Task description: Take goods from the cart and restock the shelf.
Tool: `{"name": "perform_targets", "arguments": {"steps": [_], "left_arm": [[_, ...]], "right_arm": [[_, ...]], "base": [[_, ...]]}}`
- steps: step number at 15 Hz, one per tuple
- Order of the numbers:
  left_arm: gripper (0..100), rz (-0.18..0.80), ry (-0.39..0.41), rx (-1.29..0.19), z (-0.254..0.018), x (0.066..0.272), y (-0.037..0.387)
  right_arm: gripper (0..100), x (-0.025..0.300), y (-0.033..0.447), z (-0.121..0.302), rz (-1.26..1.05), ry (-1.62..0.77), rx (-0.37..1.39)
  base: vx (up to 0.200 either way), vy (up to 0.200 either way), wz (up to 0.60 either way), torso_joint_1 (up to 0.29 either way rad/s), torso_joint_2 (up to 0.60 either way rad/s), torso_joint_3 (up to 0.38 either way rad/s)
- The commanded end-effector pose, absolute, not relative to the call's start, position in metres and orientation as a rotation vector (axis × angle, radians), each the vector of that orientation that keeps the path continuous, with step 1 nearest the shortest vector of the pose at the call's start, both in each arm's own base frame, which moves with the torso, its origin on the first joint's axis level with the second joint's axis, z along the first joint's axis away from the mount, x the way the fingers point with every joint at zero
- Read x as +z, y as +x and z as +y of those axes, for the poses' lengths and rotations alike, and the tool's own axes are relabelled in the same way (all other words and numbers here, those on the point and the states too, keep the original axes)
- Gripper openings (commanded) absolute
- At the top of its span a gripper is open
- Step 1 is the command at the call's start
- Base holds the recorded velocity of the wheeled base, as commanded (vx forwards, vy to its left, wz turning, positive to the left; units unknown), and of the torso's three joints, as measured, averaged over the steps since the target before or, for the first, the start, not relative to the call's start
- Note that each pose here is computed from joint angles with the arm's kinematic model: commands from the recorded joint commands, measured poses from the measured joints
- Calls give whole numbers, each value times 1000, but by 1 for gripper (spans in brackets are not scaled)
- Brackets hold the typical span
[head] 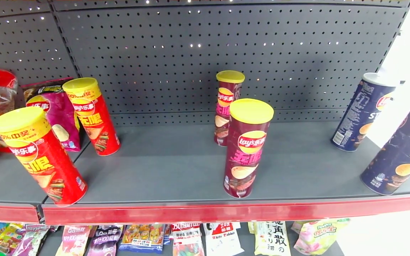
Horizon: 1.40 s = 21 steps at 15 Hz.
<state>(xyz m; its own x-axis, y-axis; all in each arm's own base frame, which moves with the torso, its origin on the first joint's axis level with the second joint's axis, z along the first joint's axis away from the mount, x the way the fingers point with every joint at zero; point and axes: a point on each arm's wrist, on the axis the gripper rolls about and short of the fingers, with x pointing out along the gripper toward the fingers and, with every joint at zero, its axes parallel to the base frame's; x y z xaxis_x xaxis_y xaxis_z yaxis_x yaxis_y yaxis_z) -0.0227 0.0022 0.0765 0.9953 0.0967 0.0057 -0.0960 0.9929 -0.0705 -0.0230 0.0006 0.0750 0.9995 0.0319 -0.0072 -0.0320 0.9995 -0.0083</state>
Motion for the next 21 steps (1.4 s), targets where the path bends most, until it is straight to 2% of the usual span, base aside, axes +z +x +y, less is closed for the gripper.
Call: {"name": "perform_targets", "arguments": {"steps": [1, 2, 5, 8, 9, 11, 14, 17, 21], "left_arm": [[100, -9, -65, 92, 2, 76, -23], [100, -9, -65, 92, 2, 76, -23], [100, -9, -65, 92, 2, 76, -23], [100, -11, -65, 92, 2, 76, -23], [100, -11, -65, 92, 2, 76, -23], [100, -11, -65, 93, 2, 76, -23], [100, -11, -65, 93, 2, 76, -23], [100, -11, -65, 93, 2, 76, -23], [100, -11, -65, 93, 2, 76, -23]], "right_arm": [[100, 75, -23, 1, 7, -17, 41], [100, 84, -25, 1, -40, -13, 63], [100, 168, -19, 1, -81, 42, 223], [100, 180, 4, 5, 16, -7, 327], [100, 197, 39, 11, 133, -32, 348], [100, 205, 68, 23, 233, -30, 461], [100, 202, 98, 44, 367, -51, 566], [100, 207, 114, 68, 445, 16, 669], [100, 199, 145, 93, 539, 20, 671]], "base": [[0, 0, 0, 0, 0, 0], [0, 0, 0, 0, 0, 0], [0, 0, 0, 0, 0, 0], [0, 0, 0, 0, 0, 0], [0, 0, 0, 0, 0, 0], [0, 0, 0, 0, 0, 0], [0, 0, 0, 0, 0, 0], [0, 0, 0, 0, 0, 0], [0, 0, 0, 0, 0, 0]]}}
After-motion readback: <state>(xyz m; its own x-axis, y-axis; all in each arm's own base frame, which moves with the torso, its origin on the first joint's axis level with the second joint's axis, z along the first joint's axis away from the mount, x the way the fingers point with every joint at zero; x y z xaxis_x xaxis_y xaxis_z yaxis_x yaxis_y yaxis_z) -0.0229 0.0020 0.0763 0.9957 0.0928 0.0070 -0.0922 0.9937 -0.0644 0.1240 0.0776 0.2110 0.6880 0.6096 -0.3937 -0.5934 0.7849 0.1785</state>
